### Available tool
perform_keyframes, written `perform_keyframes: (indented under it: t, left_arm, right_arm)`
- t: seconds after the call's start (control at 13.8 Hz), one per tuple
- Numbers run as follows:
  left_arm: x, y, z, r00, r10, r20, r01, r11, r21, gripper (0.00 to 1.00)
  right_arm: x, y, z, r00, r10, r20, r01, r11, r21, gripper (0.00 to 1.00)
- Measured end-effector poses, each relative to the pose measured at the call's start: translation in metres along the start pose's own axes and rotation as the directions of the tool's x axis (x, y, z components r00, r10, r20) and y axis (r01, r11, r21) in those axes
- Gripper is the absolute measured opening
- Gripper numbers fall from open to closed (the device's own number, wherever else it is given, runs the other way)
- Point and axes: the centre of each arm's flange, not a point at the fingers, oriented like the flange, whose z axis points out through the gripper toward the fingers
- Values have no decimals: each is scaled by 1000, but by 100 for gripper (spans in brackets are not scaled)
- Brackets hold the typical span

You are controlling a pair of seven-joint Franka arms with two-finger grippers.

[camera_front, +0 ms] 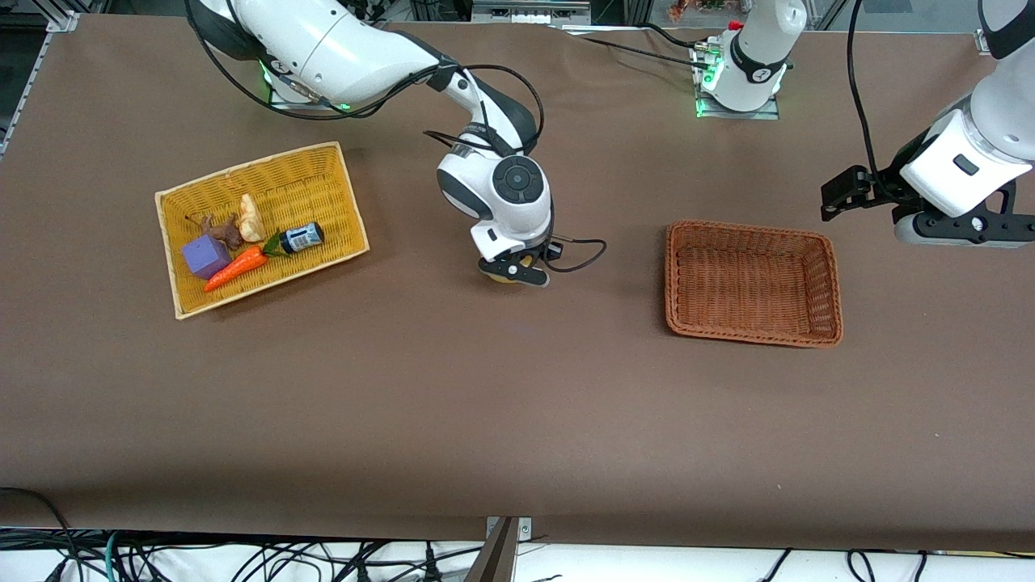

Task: Transfer tape with both arms
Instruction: 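Lift the tape roll and carry it toward the wicker basket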

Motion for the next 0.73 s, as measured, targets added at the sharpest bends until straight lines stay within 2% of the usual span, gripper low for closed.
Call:
perform_keyframes:
  t: [0.07,0.15,0.36,0.51,0.65,0.73]
  left_arm:
    - [0,1,0,1000,2,0,-2,1000,0,100]
    - [0,1,0,1000,2,0,-2,1000,0,100]
    - [0,1,1,1000,2,1,-2,1000,0,100]
    - [0,0,1,1000,0,2,0,1000,0,100]
    - [0,0,1,1000,0,2,0,1000,0,100]
    - [0,1,1,1000,2,2,-2,1000,0,100]
  right_arm:
    - [1,0,1,1000,2,0,-2,1000,-1,21]
    - [2,0,0,1000,3,-1,-3,1000,0,27]
    - [7,-3,-15,1000,-2,-29,2,1000,5,56]
    - [15,-4,-41,999,-17,-50,16,1000,-22,77]
    - [31,2,-87,989,-128,-76,123,990,-66,97]
    - [49,14,-120,979,-180,-95,172,982,-84,100]
